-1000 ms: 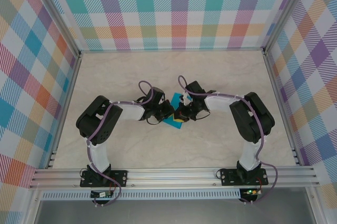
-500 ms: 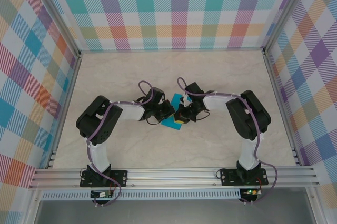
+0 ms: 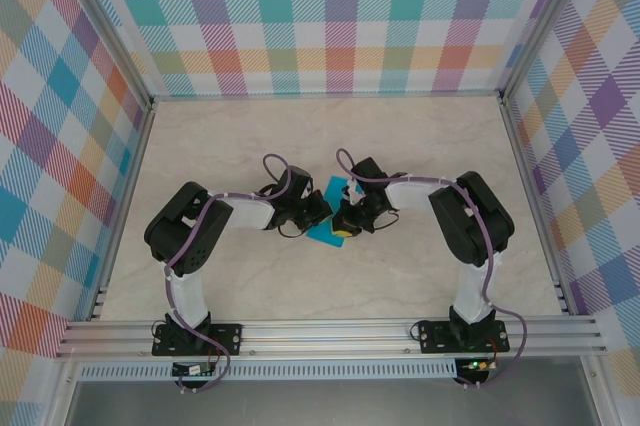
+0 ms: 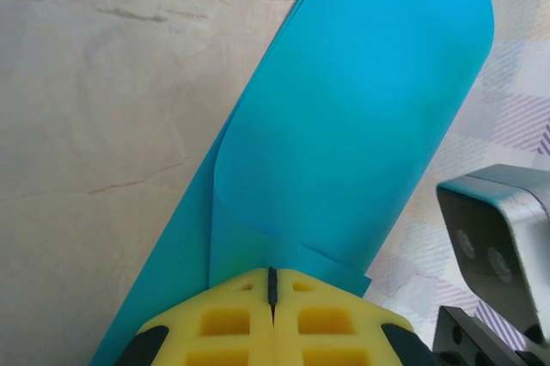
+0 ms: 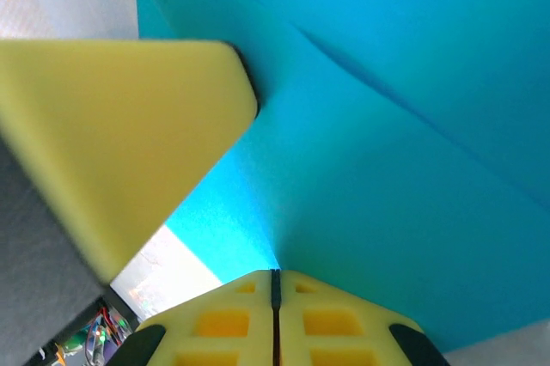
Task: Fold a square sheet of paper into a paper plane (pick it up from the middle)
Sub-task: Fold the triangle a second time at the center of the table.
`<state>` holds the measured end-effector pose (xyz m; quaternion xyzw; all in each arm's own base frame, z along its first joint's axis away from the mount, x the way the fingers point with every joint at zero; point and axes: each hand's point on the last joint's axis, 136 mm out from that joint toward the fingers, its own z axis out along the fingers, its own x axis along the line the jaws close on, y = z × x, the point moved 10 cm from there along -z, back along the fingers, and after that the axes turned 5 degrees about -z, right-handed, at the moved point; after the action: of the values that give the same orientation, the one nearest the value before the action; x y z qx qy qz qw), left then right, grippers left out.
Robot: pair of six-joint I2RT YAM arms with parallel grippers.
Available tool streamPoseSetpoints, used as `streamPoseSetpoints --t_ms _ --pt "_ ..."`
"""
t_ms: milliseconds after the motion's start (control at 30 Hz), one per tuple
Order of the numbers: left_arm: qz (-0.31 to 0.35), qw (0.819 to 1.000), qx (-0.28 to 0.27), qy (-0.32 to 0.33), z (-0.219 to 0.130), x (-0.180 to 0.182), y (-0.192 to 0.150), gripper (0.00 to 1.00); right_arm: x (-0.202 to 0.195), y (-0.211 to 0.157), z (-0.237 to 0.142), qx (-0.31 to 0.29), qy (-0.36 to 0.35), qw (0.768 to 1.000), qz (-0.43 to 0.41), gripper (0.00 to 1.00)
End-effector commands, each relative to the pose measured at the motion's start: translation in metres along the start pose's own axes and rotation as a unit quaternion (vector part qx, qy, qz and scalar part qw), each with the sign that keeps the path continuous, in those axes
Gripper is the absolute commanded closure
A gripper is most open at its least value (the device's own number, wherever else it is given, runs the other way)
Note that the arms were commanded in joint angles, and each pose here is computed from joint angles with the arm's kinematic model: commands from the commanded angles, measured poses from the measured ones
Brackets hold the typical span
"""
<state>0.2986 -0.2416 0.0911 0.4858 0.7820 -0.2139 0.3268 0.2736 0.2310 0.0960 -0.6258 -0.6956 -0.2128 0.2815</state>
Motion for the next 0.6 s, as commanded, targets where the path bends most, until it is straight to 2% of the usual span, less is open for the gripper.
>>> streamPoseSetpoints --t_ms 0,167,367,567 --pt "-0.013 0.999 0.015 0.043 0.005 0.023 -0.005 1.0 0.017 -0.005 -0.016 -0.003 0.005 1.0 -0.029 0.93" --pt "-0.012 0.999 0.015 0.043 0.004 0.023 -0.006 1.0 0.016 -0.01 -0.005 0.011 -0.01 0.999 -0.036 0.95" --pt "-0.011 0.999 0.015 0.044 0.004 0.024 -0.006 1.0 -0.003 -0.015 0.009 0.024 -0.065 0.997 -0.018 0.96" --pt "-0.013 0.999 0.015 0.048 0.003 0.026 -0.007 1.0 -0.015 -0.027 0.014 0.037 -0.068 0.997 -0.009 0.96"
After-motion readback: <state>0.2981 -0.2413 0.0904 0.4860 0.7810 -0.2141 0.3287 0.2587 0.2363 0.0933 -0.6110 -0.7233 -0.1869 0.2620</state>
